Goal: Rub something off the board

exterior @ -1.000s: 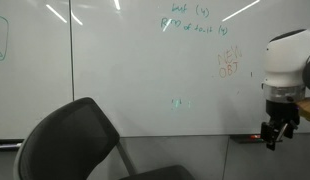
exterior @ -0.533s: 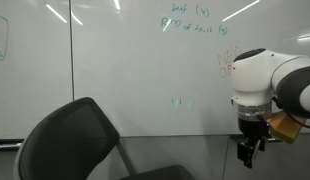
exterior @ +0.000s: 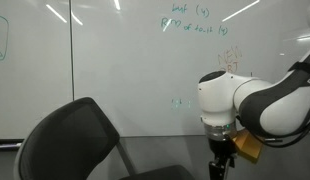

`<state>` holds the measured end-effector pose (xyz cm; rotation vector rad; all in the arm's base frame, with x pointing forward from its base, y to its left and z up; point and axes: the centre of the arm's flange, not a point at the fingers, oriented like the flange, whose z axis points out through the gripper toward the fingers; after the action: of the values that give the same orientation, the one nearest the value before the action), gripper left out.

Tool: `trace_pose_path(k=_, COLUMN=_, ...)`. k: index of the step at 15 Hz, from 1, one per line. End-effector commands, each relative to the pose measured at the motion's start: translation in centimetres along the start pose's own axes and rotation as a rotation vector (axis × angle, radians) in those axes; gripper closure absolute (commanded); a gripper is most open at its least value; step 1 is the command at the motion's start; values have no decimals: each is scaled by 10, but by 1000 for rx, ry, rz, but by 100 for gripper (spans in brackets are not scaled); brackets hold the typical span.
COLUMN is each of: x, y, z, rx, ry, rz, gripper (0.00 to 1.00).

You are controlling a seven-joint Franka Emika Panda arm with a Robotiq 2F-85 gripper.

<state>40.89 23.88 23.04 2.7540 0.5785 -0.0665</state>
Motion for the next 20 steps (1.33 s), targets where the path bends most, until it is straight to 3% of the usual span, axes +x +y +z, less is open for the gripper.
trace_pose_path(k=1, x=41, y=-29, z=10, rx=45, ry=38, rz=-91, gripper=0)
trace_pose_path(k=10, x=57, y=-107, z=37, rx=219, ry=75, rz=-541, gripper=0)
trace_pose_path(k=15, x=70, y=-142, z=43, rx=245, ry=70, rz=-827, gripper=0)
trace_pose_path(k=20, x=90, y=-170, z=50, rx=189, ry=116, rz=-1031, gripper=0)
